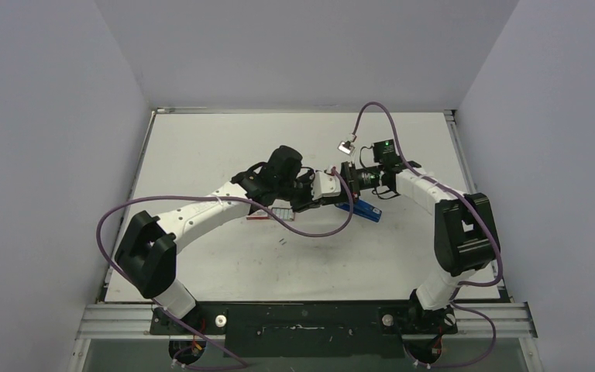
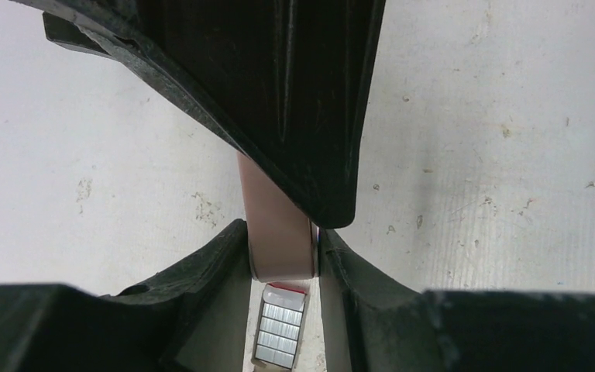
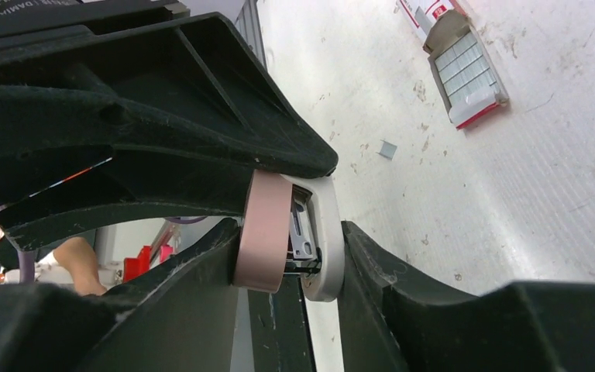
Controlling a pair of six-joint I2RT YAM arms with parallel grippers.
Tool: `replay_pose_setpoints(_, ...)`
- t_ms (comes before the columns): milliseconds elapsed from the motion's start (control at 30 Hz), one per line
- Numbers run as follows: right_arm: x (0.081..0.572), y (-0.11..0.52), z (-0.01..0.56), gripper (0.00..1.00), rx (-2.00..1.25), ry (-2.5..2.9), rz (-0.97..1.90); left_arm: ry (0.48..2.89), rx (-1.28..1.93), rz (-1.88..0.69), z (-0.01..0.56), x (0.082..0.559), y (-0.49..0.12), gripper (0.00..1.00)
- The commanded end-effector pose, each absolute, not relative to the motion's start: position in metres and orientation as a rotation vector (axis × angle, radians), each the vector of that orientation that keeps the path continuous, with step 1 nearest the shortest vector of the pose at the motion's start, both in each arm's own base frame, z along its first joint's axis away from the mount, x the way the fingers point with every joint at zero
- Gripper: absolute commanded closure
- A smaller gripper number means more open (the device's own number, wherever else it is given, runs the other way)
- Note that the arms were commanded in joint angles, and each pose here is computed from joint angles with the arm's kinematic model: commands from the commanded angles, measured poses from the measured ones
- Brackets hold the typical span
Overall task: Load the staples into the stapler
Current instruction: Close the stapler at the center of the board.
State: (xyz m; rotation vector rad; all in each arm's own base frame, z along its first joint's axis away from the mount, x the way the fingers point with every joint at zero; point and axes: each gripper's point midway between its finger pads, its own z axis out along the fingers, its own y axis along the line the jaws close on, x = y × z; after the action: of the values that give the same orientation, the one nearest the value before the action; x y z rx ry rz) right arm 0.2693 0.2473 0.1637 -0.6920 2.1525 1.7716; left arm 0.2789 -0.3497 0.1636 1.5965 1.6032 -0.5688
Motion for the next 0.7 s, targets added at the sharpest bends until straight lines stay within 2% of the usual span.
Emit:
replay_pose_setpoints(0,0.2741,0.2479,0.1884,0.95,-0.764,2.003,1.759,1.534,1.576,-0.544,0.1810,0.2834,-0.3538,0.83)
replay_pose_setpoints(167,0.2739,0.2472,0.1909,0.95,-0.748,2.002,1.749,1.543,1.573,-0.529,0.1784,0.2850,-0.3525,0.75)
replay_pose_setpoints(233,0.2744,0.2475,0.1913,0.95,-0.742,2.005,1.757,1.544,1.574,-0.528,0.1779,0.2847,-0.3521,0.76)
replay_pose_setpoints(267,0.2749,0.2475,0.1909,0.93,-0.737,2.009,1.761,1.542,1.575,-0.529,0.1782,0.2845,-0.3520,0.81)
replay_pose_setpoints(300,0.2750,0.2478,0.1910,0.83,-0.733,2.012,1.765,1.541,1.579,-0.531,0.1773,0.2840,-0.3521,0.87)
replay_pose_setpoints(367,0.2761,0.2486,0.1915,0.51,-0.723,2.021,1.764,1.536,1.585,-0.537,0.1774,0.2826,-0.3526,0.95)
replay_pose_setpoints(400,0.2760,0.2498,0.1920,0.38,-0.724,2.023,1.761,1.535,1.586,-0.539,0.1778,0.2823,-0.3531,0.97)
replay_pose_setpoints(467,0.2762,0.2522,0.1938,0.20,-0.725,2.026,1.759,1.533,1.589,-0.537,0.1781,0.2822,-0.3543,0.97)
replay_pose_setpoints(533,0.2754,0.2550,0.1948,0.13,-0.730,2.029,1.761,1.528,1.590,-0.533,0.1790,0.2826,-0.3548,0.97)
replay_pose_setpoints(667,0.2745,0.2567,0.1940,0.09,-0.734,2.035,1.765,1.532,1.586,-0.524,0.1782,0.2840,-0.3543,0.97)
